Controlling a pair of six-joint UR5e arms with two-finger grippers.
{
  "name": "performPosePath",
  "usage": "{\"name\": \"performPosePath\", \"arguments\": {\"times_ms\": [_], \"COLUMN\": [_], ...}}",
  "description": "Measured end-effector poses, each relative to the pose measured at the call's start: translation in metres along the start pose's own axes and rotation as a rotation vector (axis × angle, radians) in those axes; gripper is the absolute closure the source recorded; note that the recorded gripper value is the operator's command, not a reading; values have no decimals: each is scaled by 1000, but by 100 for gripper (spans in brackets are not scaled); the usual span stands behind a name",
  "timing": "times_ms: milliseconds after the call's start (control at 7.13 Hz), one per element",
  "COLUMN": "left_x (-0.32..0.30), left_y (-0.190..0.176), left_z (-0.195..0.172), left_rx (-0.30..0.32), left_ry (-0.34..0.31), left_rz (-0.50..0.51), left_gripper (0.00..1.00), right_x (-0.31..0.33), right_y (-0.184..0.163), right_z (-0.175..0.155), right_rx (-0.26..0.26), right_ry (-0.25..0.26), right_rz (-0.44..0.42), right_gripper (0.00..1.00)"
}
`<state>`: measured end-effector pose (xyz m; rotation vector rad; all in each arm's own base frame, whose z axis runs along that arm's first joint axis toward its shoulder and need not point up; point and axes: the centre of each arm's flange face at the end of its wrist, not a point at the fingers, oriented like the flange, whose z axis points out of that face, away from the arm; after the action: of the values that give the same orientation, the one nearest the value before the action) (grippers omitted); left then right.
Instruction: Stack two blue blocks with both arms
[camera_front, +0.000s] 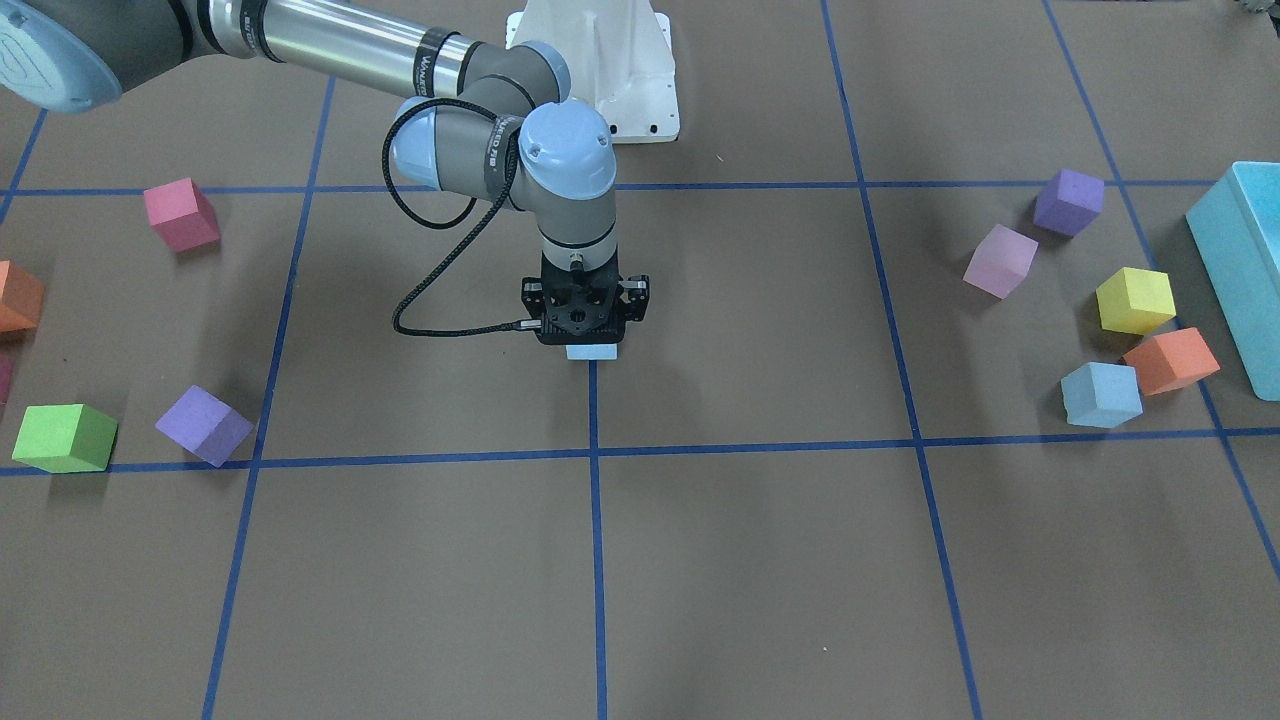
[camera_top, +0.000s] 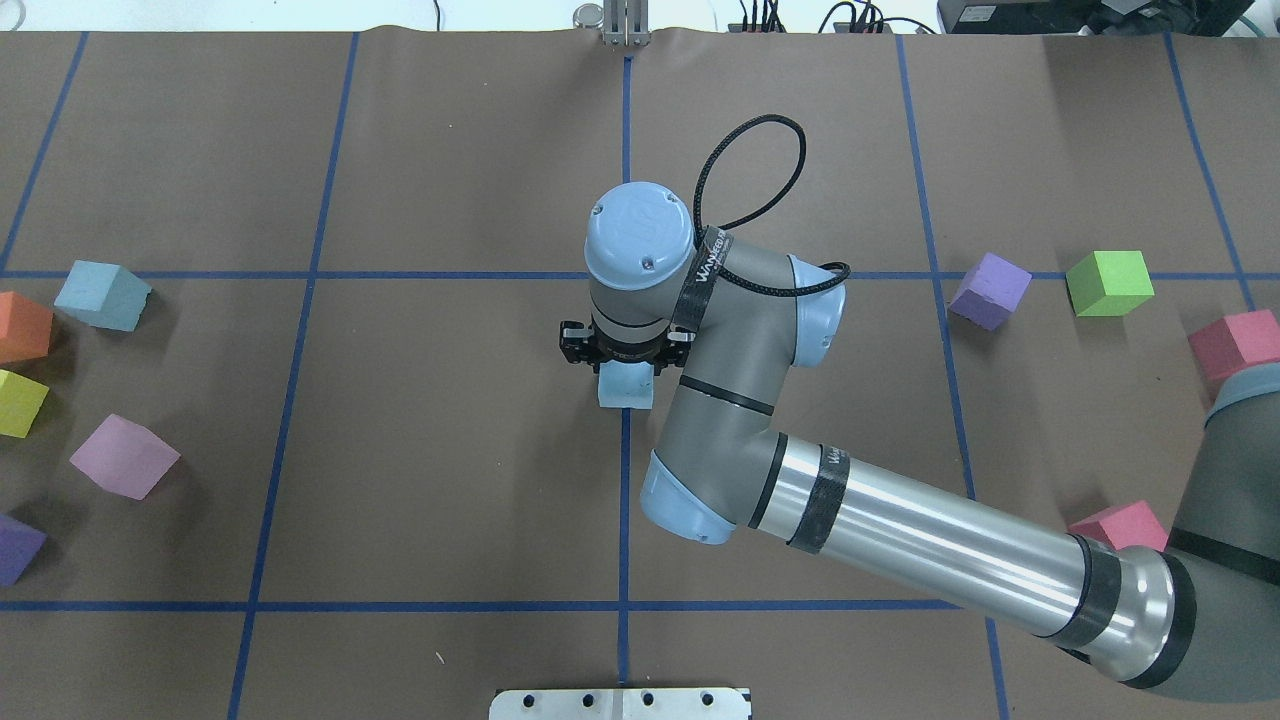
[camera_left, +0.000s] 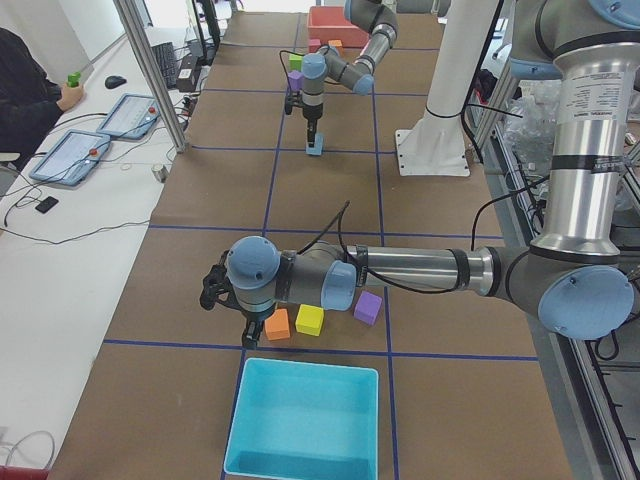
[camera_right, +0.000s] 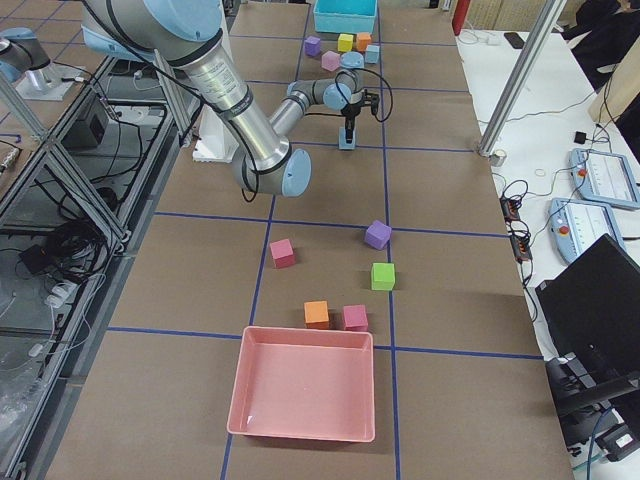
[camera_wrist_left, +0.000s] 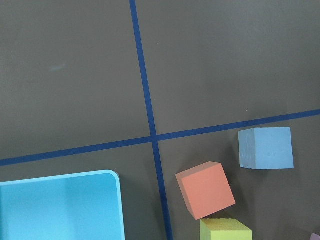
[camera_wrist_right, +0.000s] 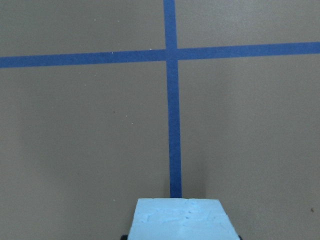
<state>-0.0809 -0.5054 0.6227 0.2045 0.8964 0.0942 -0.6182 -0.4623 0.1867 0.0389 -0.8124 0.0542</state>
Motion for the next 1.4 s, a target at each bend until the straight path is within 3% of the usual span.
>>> {"name": "performPosePath", "arguments": {"times_ms": [421,561,701,841,982,1122,1402], "left_x": [2,9,29,55,85,113,160], "left_y": [-2,-11,-31,-52,-71,-86,-105], "left_z": [-1,-3,-3,3,15,30,64], "left_rx": [2,8,11,5,-10,-31,-58], "left_ry": [0,0,3,9,18,26,7], "left_rz": [1,-11,-37,-51,-58,-59,-40], "left_gripper": [2,2,2,2,2,2,2], "right_x": [-1,6,30,78,163,255,436], "right_y": [-2,-16,-57,-111,-168,-203,-213], "right_z": [-3,-15,-41,-77,-120,-157,-201], "right_rx": [21,39,61,61,48,48,65], "right_ry": [0,-8,-20,-33,-43,-34,31], "right_rz": [-4,-1,2,-4,-24,-65,-168], "right_gripper": [0,0,0,0,0,0,0]}}
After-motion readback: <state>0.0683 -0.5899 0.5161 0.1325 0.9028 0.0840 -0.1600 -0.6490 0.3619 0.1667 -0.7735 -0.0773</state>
